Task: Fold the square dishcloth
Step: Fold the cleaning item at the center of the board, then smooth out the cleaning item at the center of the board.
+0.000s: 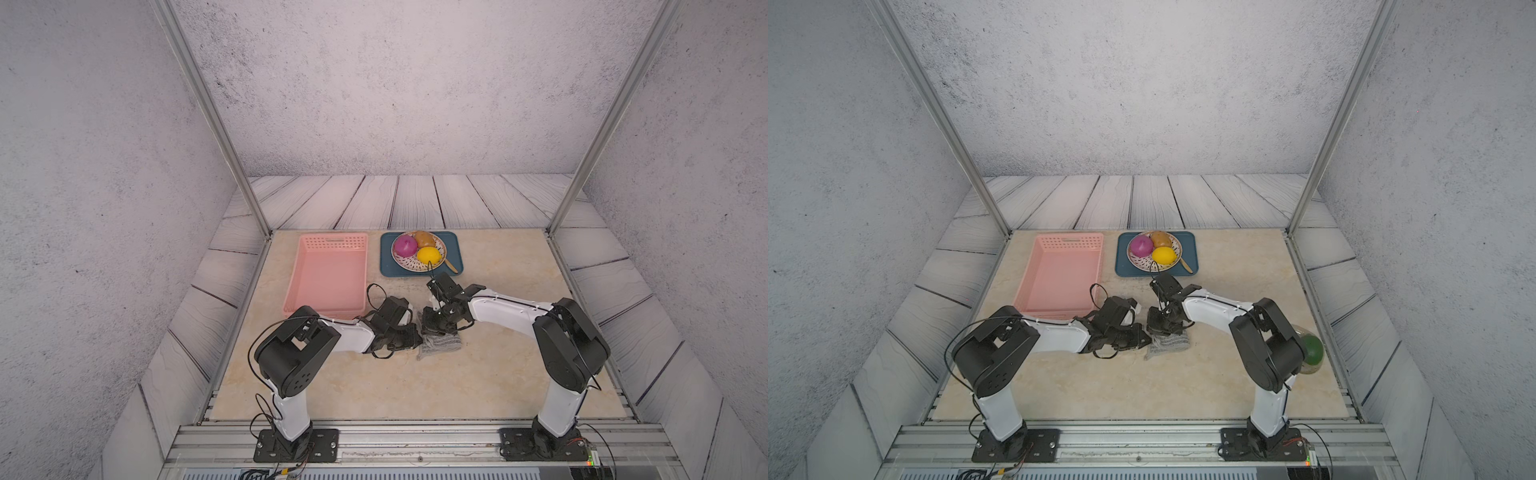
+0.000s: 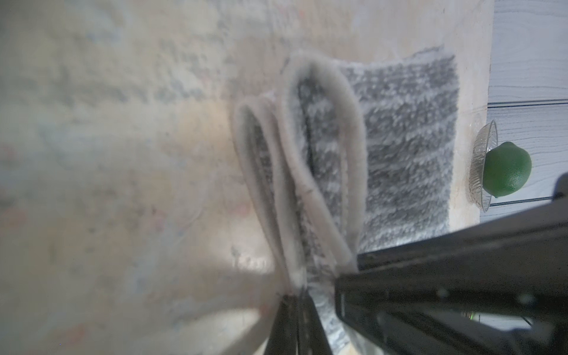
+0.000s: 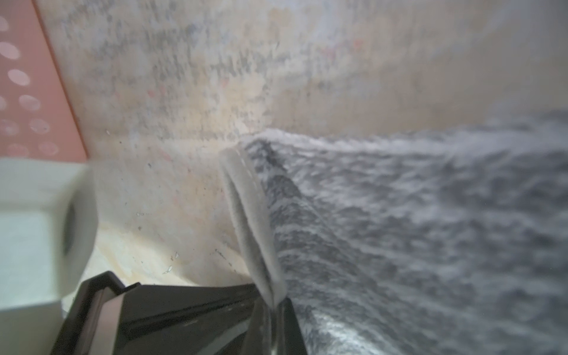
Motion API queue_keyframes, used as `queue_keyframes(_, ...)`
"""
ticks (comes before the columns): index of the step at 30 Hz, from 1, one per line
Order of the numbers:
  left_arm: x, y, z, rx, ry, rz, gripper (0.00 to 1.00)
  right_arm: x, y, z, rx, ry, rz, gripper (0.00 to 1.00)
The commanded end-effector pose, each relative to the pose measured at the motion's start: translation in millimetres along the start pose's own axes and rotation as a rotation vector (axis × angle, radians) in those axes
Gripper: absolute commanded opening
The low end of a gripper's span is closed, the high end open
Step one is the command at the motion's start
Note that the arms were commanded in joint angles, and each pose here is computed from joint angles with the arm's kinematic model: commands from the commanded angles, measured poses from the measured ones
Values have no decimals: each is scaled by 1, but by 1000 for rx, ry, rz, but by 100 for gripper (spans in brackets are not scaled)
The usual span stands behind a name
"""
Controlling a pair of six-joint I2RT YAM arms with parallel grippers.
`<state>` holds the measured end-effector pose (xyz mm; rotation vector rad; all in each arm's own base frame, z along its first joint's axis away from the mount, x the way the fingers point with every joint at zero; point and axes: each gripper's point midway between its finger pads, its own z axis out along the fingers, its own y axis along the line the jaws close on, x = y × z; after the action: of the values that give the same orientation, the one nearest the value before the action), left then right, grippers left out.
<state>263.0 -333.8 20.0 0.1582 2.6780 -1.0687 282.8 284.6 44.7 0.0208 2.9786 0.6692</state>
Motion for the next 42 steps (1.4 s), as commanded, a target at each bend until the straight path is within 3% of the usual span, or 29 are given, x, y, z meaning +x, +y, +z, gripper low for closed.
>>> queue_keyframes(1,8,11,3,-18,24,-18,9,-2,5,0,-1,8,4,0)
queue_keyframes(12,0,10,-12,-54,-34,-1,15,-4,20,-16,-79,-30,-54,21)
queue_keyframes(22,-6,14,-27,-102,-85,12,24,-5,9,-48,-36,-126,-69,20)
queue_keyframes(29,-12,19,-42,-156,-142,28,31,0,-31,-78,81,-242,-30,17)
queue_keyframes(36,-31,-7,-80,-251,-226,213,31,15,-65,-91,176,-302,-10,15)
queue_keyframes(42,-23,-45,-66,-178,-154,339,31,20,-67,-82,159,-276,-19,15)
